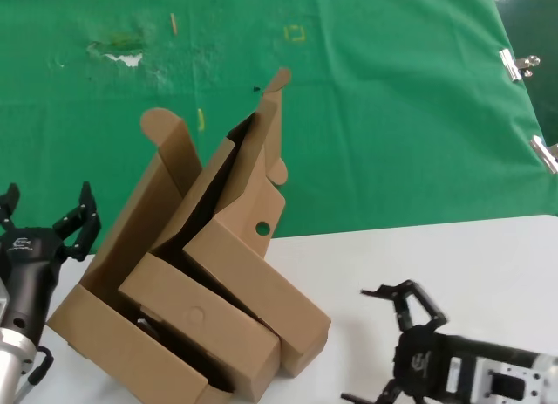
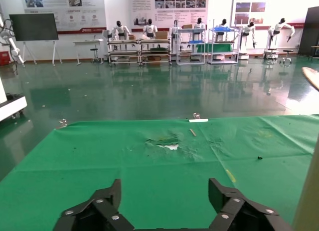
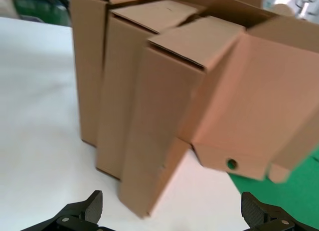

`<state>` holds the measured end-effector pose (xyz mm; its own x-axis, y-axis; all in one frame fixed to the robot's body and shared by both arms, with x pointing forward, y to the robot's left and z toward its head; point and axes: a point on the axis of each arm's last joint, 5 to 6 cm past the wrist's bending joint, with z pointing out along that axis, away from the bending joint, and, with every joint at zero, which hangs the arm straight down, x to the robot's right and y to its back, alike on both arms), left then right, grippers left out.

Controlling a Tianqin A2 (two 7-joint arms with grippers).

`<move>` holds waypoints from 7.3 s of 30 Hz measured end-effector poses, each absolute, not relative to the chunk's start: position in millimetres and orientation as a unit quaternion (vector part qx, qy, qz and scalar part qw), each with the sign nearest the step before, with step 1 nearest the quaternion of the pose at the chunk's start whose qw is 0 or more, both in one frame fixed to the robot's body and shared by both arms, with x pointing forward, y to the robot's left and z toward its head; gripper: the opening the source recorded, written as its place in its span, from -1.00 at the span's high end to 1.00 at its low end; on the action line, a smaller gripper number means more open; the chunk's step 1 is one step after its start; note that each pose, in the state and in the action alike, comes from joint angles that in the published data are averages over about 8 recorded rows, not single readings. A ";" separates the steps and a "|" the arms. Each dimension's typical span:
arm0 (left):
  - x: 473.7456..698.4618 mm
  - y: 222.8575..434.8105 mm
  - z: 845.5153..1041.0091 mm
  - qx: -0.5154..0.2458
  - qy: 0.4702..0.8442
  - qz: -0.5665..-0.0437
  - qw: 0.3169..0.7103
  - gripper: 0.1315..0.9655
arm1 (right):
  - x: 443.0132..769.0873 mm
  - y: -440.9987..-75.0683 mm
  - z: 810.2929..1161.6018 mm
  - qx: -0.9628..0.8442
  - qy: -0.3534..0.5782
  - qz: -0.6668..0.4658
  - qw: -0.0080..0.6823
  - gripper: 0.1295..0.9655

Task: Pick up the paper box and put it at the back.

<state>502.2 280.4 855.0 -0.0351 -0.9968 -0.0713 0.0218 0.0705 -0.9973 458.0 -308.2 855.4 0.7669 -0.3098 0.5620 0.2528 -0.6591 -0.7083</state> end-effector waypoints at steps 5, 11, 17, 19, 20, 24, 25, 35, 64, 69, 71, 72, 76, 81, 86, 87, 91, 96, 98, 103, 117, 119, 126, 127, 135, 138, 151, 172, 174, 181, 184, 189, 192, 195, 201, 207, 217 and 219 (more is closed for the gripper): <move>502.2 280.4 855.0 -0.468 0.521 -0.496 0.513 -0.12 | 467.1 -294.2 849.3 -0.845 -0.002 -0.329 0.422 -0.97; 502.2 280.4 855.0 -0.468 0.521 -0.496 0.513 0.19 | 475.1 -280.7 846.7 -0.840 -0.009 -0.324 0.435 -0.87; 502.2 280.4 855.0 -0.468 0.521 -0.496 0.513 0.48 | 476.2 -272.8 845.0 -0.838 -0.009 -0.320 0.442 -0.70; 502.2 280.4 855.0 -0.468 0.521 -0.496 0.513 0.56 | 475.9 -271.2 844.5 -0.839 -0.010 -0.318 0.443 -0.63; 502.2 280.4 855.0 -0.468 0.521 -0.496 0.513 0.61 | 475.6 -270.5 844.3 -0.839 -0.011 -0.316 0.443 -0.59; 502.2 280.4 855.0 -0.468 0.521 -0.496 0.513 0.77 | 474.2 -268.3 843.5 -0.841 -0.014 -0.310 0.442 -0.44; 502.2 280.4 855.0 -0.468 0.521 -0.496 0.513 0.77 | 473.7 -267.8 843.3 -0.842 -0.014 -0.309 0.442 -0.38; 502.2 280.4 855.0 -0.468 0.521 -0.496 0.513 0.95 | 469.8 -269.3 844.3 -0.847 -0.018 -0.303 0.436 -0.04; 502.2 280.4 855.0 -0.468 0.521 -0.496 0.513 0.98 | 482.7 -323.6 888.8 -0.823 0.069 -0.420 0.377 0.96; 502.2 280.4 855.0 -0.468 0.521 -0.496 0.513 0.98 | 499.9 -352.0 904.9 -0.831 0.109 -0.438 0.326 0.98; 502.2 280.4 855.0 -0.468 0.521 -0.496 0.513 0.98 | 509.0 -361.9 907.5 -0.838 0.126 -0.437 0.302 0.98; 502.2 280.4 855.0 -0.468 0.521 -0.496 0.513 0.98 | 514.1 -366.5 908.1 -0.841 0.134 -0.436 0.289 0.98; 502.2 280.4 855.0 -0.468 0.521 -0.496 0.513 0.98 | 535.3 -380.6 907.1 -0.859 0.157 -0.429 0.230 0.98; 502.2 280.4 855.0 -0.468 0.521 -0.496 0.513 0.98 | 559.9 -382.5 903.6 -0.878 0.159 -0.419 0.166 0.98; 502.2 280.4 855.0 -0.468 0.521 -0.496 0.513 0.98 | 584.2 -366.6 897.8 -0.889 0.151 -0.410 0.137 0.98; 502.2 280.4 855.0 -0.468 0.521 -0.496 0.513 0.98 | 588.7 -362.0 896.5 -0.890 0.149 -0.408 0.135 0.98; 502.2 280.4 855.0 -0.468 0.521 -0.496 0.513 0.98 | 604.2 -344.1 892.5 -0.893 0.144 -0.404 0.135 0.98; 502.2 280.4 855.0 -0.468 0.521 -0.496 0.513 0.98 | 621.4 -324.2 890.0 -0.895 0.136 -0.403 0.136 0.98; 502.2 280.4 855.0 -0.468 0.521 -0.496 0.513 0.98 | 627.2 -317.6 890.0 -0.895 0.131 -0.404 0.136 0.98; 502.2 280.4 855.0 -0.468 0.521 -0.496 0.513 0.98 | 636.2 -308.1 891.4 -0.896 0.117 -0.406 0.135 0.98; 502.2 280.4 855.0 -0.468 0.521 -0.496 0.513 0.98 | 636.1 -302.9 892.1 -0.898 0.074 -0.409 0.147 0.98; 502.2 280.4 855.0 -0.468 0.521 -0.496 0.513 0.98 | 634.8 -303.0 892.3 -0.897 0.067 -0.412 0.149 0.98; 502.2 280.4 855.0 -0.468 0.521 -0.496 0.513 0.98 | 632.3 -306.5 892.1 -0.896 0.043 -0.418 0.141 0.98; 502.2 280.4 855.0 -0.468 0.521 -0.496 0.513 0.98 | 631.9 -307.1 891.9 -0.897 0.040 -0.418 0.140 0.98; 502.2 280.4 855.0 -0.468 0.521 -0.496 0.513 0.98 | 627.9 -310.2 891.3 -0.897 0.014 -0.419 0.137 0.88; 502.2 280.4 855.0 -0.468 0.521 -0.496 0.513 0.98 | 626.6 -311.0 891.7 -0.896 0.007 -0.421 0.138 0.83; 502.2 280.4 855.0 -0.468 0.521 -0.496 0.513 0.98 | 602.7 -315.0 918.9 -0.878 -0.013 -0.459 0.133 0.35; 502.2 280.4 855.0 -0.468 0.521 -0.496 0.513 0.98 | 492.3 -357.2 1006.6 -0.712 0.146 -0.590 0.352 -0.56; 502.2 280.4 855.0 -0.468 0.521 -0.496 0.513 0.96 | 493.4 -356.0 1003.8 -0.710 0.149 -0.589 0.357 -0.65; 502.2 280.4 855.0 -0.468 0.521 -0.496 0.513 0.92 | 496.8 -351.6 991.7 -0.696 0.168 -0.586 0.380 -0.85; 502.2 280.4 855.0 -0.468 0.521 -0.496 0.513 0.83 | 498.1 -349.6 985.8 -0.688 0.179 -0.585 0.391 -0.92; 502.2 280.4 855.0 -0.468 0.521 -0.496 0.513 0.70 | 500.2 -345.9 975.9 -0.675 0.197 -0.582 0.408 -0.97; 502.2 280.4 855.0 -0.468 0.521 -0.496 0.513 0.70 | 501.3 -343.6 969.9 -0.667 0.209 -0.581 0.418 -0.99; 502.2 280.4 855.0 -0.468 0.521 -0.496 0.513 0.60 | 502.4 -341.1 963.8 -0.658 0.221 -0.579 0.427 -1.00; 502.2 280.4 855.0 -0.468 0.521 -0.496 0.513 0.32 | 504.4 -335.9 951.5 -0.642 0.246 -0.575 0.444 -1.00; 502.2 280.4 855.0 -0.468 0.521 -0.496 0.513 0.15 | 506.0 -330.3 939.2 -0.625 0.272 -0.570 0.459 -1.00; 502.2 280.4 855.0 -0.468 0.521 -0.496 0.513 -0.02 | 508.0 -319.9 918.3 -0.597 0.318 -0.560 0.478 -1.00; 502.2 280.4 855.0 -0.468 0.521 -0.496 0.513 -0.04 | 508.3 -317.6 914.1 -0.592 0.328 -0.558 0.481 -1.00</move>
<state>502.2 280.4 855.0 -0.0351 -0.9969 -0.0709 0.0218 0.0702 -0.9973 508.3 -317.6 914.1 0.1622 -0.9246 0.3446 0.1481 -0.3224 -0.9349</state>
